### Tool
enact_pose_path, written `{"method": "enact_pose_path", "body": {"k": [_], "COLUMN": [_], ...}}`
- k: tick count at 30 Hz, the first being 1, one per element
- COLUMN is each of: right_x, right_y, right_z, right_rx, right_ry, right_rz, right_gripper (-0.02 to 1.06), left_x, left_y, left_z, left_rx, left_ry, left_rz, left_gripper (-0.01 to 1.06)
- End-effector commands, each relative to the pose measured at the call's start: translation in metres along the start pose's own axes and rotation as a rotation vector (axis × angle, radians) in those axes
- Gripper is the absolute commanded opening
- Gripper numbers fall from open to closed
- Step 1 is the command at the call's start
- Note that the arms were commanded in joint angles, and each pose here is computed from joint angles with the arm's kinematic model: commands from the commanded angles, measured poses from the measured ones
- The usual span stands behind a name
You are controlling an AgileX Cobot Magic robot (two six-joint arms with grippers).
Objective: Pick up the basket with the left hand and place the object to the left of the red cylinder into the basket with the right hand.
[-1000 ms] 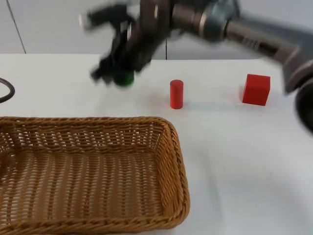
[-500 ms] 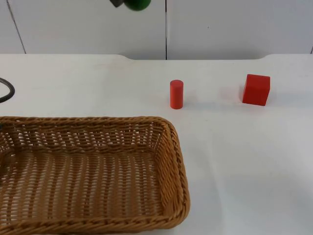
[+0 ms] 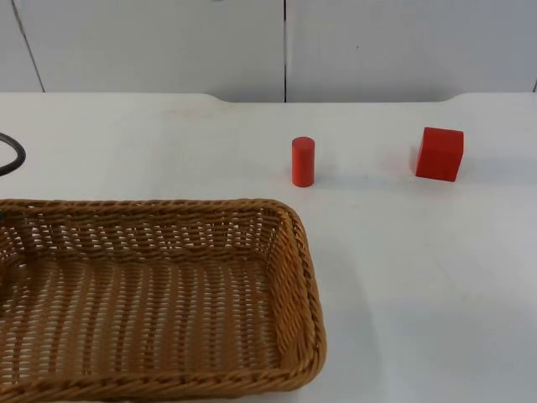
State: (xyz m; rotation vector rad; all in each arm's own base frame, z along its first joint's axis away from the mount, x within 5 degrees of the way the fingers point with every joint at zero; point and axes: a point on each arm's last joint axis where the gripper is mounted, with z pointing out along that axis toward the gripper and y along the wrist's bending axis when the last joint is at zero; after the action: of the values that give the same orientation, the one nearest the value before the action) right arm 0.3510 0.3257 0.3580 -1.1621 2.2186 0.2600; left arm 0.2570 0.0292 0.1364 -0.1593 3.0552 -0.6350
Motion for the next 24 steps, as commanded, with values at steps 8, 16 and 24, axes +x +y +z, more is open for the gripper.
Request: {"method": "enact_pose_path", "body": {"k": [8, 16, 24], "right_x": [0.052, 0.114, 0.139], "right_y": [0.014, 0.047, 0.090], "right_z": [-0.037, 0.003, 0.048], "right_rx": [0.000, -0.026, -0.067], "right_ry": [-0.061, -0.147, -0.188], "right_rz": [0.042, 0.036, -0.059], "right_gripper": [0.00, 0.00, 0.00], "left_x": [0.001, 0.000, 0.000], "left_y": [-0.003, -0.004, -0.004], "left_z": [-0.002, -0.002, -0.002], "left_rx": [0.031, 0.034, 0.032], "left_ry": [-0.014, -0.017, -0.023], "left_rz": [-0.023, -0.026, -0.028], "left_gripper": [0.00, 0.00, 0.00]}}
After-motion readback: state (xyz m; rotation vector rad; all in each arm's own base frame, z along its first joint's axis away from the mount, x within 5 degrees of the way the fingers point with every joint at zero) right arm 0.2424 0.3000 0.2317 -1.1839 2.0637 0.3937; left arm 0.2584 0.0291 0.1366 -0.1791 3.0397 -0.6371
